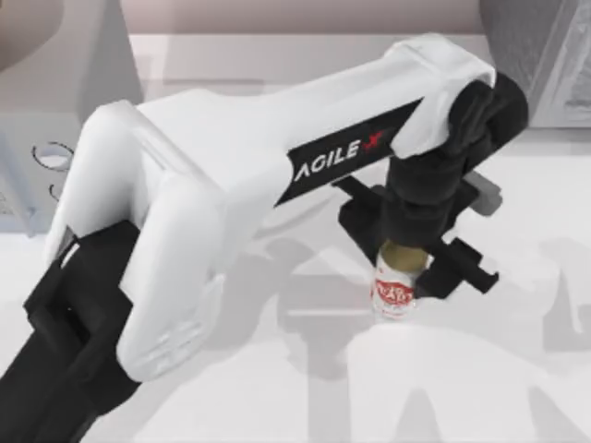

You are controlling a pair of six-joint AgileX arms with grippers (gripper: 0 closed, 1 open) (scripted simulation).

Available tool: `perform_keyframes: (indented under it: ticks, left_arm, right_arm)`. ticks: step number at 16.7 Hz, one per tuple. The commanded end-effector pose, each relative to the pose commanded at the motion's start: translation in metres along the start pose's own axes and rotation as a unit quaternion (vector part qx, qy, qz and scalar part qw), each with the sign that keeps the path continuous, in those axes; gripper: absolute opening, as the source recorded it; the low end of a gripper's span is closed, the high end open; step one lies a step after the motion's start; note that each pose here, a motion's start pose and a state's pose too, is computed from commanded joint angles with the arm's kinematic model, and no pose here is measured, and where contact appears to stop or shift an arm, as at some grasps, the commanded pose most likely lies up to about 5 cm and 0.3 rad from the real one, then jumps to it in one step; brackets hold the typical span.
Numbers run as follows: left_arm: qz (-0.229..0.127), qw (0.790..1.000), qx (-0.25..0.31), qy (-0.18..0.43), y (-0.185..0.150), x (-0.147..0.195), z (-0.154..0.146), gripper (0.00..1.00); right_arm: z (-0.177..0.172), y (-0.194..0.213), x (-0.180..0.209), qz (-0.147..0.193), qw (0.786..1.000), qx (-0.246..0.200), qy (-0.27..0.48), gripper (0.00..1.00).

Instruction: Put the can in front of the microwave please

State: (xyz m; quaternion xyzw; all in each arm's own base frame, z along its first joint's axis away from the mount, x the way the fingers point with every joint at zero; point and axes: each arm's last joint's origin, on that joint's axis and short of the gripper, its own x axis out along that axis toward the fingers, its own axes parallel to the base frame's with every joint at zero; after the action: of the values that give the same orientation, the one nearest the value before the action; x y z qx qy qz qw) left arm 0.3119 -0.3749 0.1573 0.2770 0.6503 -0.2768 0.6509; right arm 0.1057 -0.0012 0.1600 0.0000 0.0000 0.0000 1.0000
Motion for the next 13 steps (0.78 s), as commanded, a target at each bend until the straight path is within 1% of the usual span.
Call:
perform_keyframes:
  ticks: [3, 4, 13]
  left_arm:
    - [0.0, 1.0, 0.0, 0.0, 0.0, 0.0, 0.0, 0.02]
    - [0.0, 1.0, 0.0, 0.0, 0.0, 0.0, 0.0, 0.0]
    - [0.0, 1.0, 0.0, 0.001, 0.0006, -0.0001, 0.0002, 0.0]
  right_arm:
    - [0.0, 0.0, 0.0, 0.0, 1.0, 0.0, 0.0, 1.0]
    - [0.0, 0.0, 0.0, 0.0, 1.0, 0.0, 0.0, 1.0]
    - [0.0, 0.0, 0.0, 0.0, 1.0, 0.0, 0.0, 1.0]
